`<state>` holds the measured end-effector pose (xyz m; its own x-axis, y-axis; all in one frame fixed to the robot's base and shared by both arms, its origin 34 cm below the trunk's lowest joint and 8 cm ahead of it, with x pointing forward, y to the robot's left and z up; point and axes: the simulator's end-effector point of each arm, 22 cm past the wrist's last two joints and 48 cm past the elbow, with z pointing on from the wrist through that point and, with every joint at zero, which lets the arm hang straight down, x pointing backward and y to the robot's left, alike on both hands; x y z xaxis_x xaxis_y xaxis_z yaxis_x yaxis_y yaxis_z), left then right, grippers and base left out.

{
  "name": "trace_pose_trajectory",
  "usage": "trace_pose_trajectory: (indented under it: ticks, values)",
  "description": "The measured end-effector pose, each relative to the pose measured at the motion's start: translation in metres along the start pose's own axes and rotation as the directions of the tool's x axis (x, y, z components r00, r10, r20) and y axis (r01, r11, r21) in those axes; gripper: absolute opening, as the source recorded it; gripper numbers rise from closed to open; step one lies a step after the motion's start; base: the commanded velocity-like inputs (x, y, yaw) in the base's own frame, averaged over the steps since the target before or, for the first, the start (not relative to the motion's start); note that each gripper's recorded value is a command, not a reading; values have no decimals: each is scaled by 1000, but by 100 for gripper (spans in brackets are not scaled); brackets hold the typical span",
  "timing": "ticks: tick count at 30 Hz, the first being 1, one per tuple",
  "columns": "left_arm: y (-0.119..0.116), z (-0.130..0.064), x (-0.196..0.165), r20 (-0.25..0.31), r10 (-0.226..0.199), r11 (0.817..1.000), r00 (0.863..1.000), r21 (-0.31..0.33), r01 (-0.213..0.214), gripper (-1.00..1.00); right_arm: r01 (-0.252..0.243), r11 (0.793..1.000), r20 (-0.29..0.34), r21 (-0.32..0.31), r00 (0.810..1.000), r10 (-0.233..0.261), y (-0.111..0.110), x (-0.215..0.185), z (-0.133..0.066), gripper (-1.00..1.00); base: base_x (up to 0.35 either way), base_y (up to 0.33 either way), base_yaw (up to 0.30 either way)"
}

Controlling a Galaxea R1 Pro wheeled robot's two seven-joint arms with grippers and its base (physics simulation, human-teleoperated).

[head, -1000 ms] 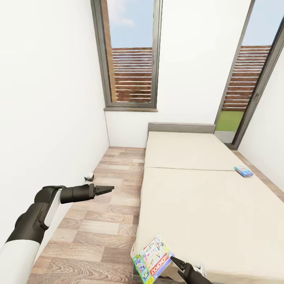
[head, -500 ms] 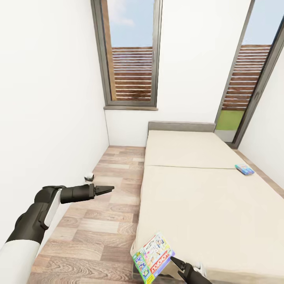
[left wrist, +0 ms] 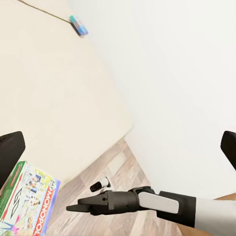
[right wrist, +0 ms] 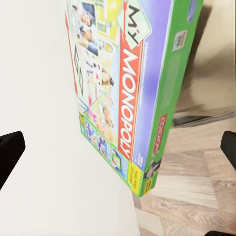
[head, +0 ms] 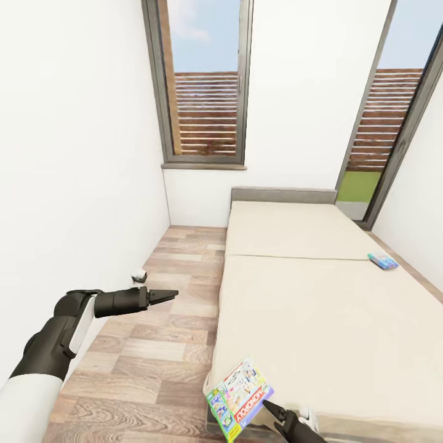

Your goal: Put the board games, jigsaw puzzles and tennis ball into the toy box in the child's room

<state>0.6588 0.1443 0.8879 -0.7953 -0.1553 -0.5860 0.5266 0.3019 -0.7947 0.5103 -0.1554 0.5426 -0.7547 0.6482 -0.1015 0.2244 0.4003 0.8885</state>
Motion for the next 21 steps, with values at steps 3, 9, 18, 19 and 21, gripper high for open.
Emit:
trace_pose_trajectory:
  ticks: [3,9,18,19,21]
  values:
    - [4,0,4,0,0,1000,1000,-1,0,100,-1,1000,-1,-1,1000,1,-5,2,3,100,0,0,0]
    - [13,2,11,0,1,1000,1000,-1,-1,100,-2,1000,-1,-3,1000,2,-14,5,8,100,0,0,0]
    - [22,6,25,-13,6,1000,1000,3,-6,100,0,1000,-2,-6,1000,0,-27,8,14,100,0,0,0]
    - [22,6,25,-14,6,1000,1000,3,-6,100,0,1000,-3,-6,1000,0,-27,8,14,100,0,0,0]
    - [22,6,25,-16,6,1000,1000,4,-6,100,0,1000,-2,-6,1000,0,-27,8,14,100,0,0,0]
